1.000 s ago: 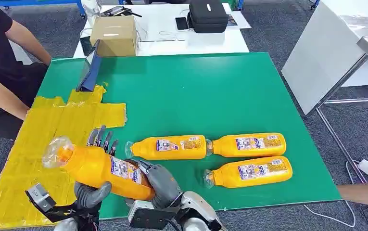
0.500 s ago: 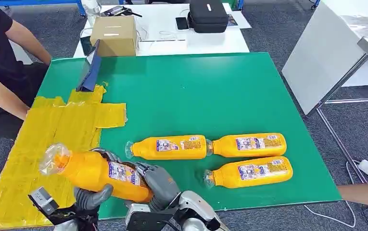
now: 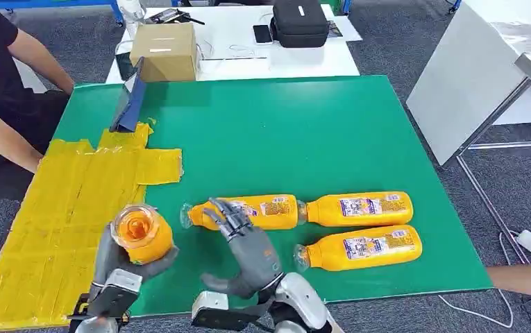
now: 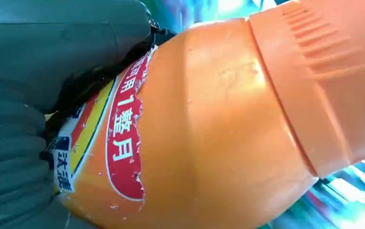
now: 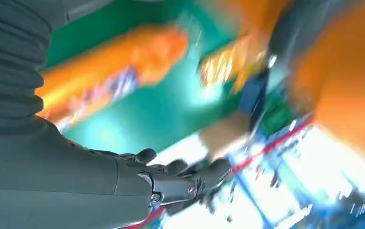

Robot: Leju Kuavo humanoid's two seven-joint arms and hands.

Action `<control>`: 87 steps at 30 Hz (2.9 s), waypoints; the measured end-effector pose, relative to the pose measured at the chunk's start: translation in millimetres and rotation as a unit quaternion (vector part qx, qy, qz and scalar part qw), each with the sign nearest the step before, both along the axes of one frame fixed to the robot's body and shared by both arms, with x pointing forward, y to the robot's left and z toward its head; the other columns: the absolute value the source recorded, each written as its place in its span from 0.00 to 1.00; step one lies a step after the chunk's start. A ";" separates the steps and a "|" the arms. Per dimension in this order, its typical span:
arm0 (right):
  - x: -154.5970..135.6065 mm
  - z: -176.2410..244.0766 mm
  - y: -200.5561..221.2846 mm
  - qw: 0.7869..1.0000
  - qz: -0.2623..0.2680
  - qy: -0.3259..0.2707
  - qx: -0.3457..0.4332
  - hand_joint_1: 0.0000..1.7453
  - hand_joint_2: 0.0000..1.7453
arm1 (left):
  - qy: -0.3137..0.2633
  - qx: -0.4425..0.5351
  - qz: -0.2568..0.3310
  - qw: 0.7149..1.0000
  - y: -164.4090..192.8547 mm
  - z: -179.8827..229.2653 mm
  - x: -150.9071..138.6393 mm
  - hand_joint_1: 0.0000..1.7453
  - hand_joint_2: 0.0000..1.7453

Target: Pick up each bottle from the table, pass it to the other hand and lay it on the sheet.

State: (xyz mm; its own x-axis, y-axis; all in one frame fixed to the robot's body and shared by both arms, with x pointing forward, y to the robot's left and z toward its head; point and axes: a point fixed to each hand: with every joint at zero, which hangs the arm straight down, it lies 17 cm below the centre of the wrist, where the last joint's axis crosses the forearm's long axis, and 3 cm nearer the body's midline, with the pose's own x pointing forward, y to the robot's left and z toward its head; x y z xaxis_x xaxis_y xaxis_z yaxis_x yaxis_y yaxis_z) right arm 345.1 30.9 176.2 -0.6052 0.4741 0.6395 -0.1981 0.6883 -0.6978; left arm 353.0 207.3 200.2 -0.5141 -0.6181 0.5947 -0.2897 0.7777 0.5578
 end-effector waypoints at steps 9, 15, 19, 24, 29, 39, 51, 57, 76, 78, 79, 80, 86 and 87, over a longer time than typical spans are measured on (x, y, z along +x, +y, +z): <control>50.4 1.9 -74.8 0.998 -0.063 -0.006 -0.020 0.00 1.00 | -0.050 0.296 0.180 0.937 45.9 -23.0 -7.3 1.00 1.00; 81.7 -13.2 -97.3 0.996 -0.074 0.032 -0.045 0.00 1.00 | 0.011 0.384 0.171 0.907 55.5 -79.3 0.1 1.00 1.00; 89.9 -19.6 -104.5 0.995 -0.079 0.038 -0.055 0.00 1.00 | 0.030 0.403 0.160 0.901 58.7 -97.5 0.8 1.00 1.00; 105.3 -39.6 -108.0 0.991 -0.078 0.068 -0.085 0.00 1.00 | 0.106 0.458 0.117 0.875 61.2 -147.3 16.2 0.99 1.00; 124.3 -54.9 -98.1 0.987 -0.068 0.096 -0.110 0.00 1.00 | 0.121 0.502 0.075 0.853 55.0 -179.2 33.6 0.00 0.00; 141.4 -99.2 -74.2 0.972 -0.052 0.173 -0.153 0.00 1.00 | 0.170 0.544 0.031 0.821 64.3 -213.1 74.2 0.00 0.00; 134.9 -161.8 -79.4 0.936 -0.035 0.256 -0.237 0.00 1.00 | 0.218 0.386 -0.112 0.889 40.9 -208.8 68.5 0.00 0.00; 136.5 -187.3 -97.9 0.911 -0.047 0.293 -0.288 0.99 1.00 | 0.229 0.208 -0.235 0.922 -3.8 -177.7 49.9 0.00 0.00; 149.4 -180.5 -106.7 0.934 -0.089 0.271 -0.214 1.00 1.00 | 0.178 -0.281 -0.370 0.867 -19.5 -42.9 46.5 0.00 0.00; 146.9 -161.1 -94.1 0.959 -0.084 0.238 -0.129 1.00 1.00 | 0.178 -0.308 -0.355 0.864 -10.5 -43.1 44.6 0.00 1.00; 141.7 -147.9 -86.3 0.969 -0.080 0.222 -0.074 1.00 1.00 | 0.179 -0.332 -0.348 0.858 -4.9 -42.5 42.6 0.00 1.00; 135.8 -135.7 -78.8 0.973 -0.076 0.214 -0.028 1.00 1.00 | 0.181 -0.354 -0.342 0.852 1.7 -42.3 40.4 0.00 1.00; 106.3 -58.6 -59.3 0.971 -0.072 0.168 0.153 1.00 1.00 | 0.162 -0.417 -0.310 0.839 23.9 -36.1 28.9 0.00 1.00; 105.0 -49.4 -60.9 0.970 -0.074 0.161 0.167 1.00 1.00 | 0.159 -0.419 -0.307 0.840 25.6 -34.5 28.2 0.00 1.00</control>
